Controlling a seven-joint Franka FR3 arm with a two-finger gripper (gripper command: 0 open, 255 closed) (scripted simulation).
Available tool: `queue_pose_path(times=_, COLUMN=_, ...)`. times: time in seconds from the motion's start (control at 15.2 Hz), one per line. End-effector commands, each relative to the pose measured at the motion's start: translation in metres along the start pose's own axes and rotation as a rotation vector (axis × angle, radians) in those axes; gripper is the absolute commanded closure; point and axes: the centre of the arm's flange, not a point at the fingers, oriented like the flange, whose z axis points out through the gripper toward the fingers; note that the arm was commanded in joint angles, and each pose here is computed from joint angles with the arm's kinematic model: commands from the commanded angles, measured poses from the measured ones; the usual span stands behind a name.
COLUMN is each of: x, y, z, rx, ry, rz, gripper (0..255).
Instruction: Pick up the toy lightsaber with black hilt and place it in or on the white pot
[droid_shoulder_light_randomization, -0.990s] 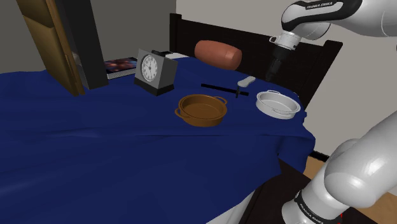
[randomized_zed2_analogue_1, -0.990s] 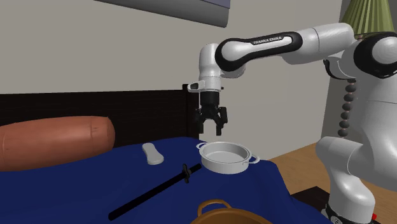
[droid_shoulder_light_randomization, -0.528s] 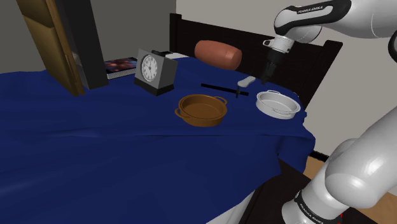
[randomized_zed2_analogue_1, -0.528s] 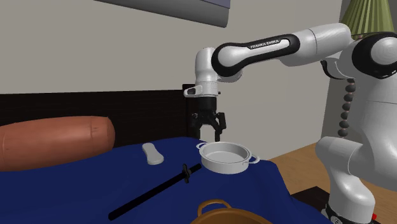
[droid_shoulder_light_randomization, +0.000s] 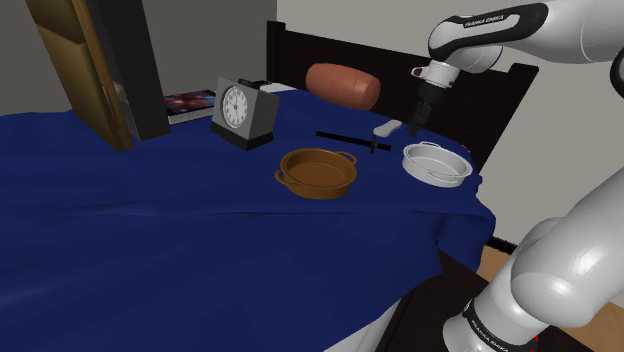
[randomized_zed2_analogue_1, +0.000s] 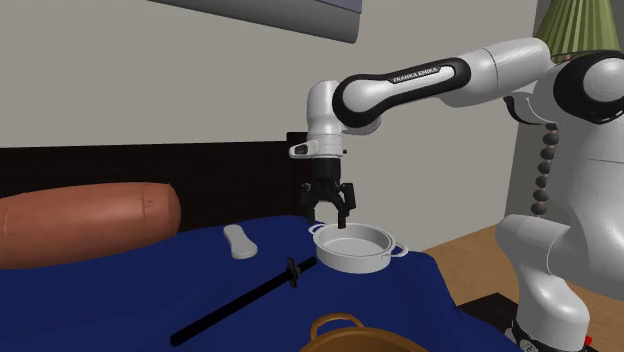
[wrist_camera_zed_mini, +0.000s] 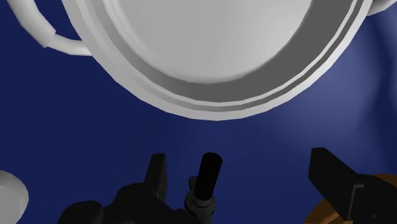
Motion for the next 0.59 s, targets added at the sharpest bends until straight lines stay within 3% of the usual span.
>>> queue_pose_path(times=0.0, x=0.0000, y=0.0000, z=0.0000, rx=0.000, ry=0.000, rz=0.000, gripper=0)
queue_pose_path(times=0.07, x=0.0000, y=0.0000, z=0.0000, rx=0.000, ry=0.000, rz=0.000, gripper=255)
queue_pose_path(times=0.53, x=0.0017, y=0.0026, z=0.0018, rx=0.000, ry=0.000, rz=0.000, gripper=255)
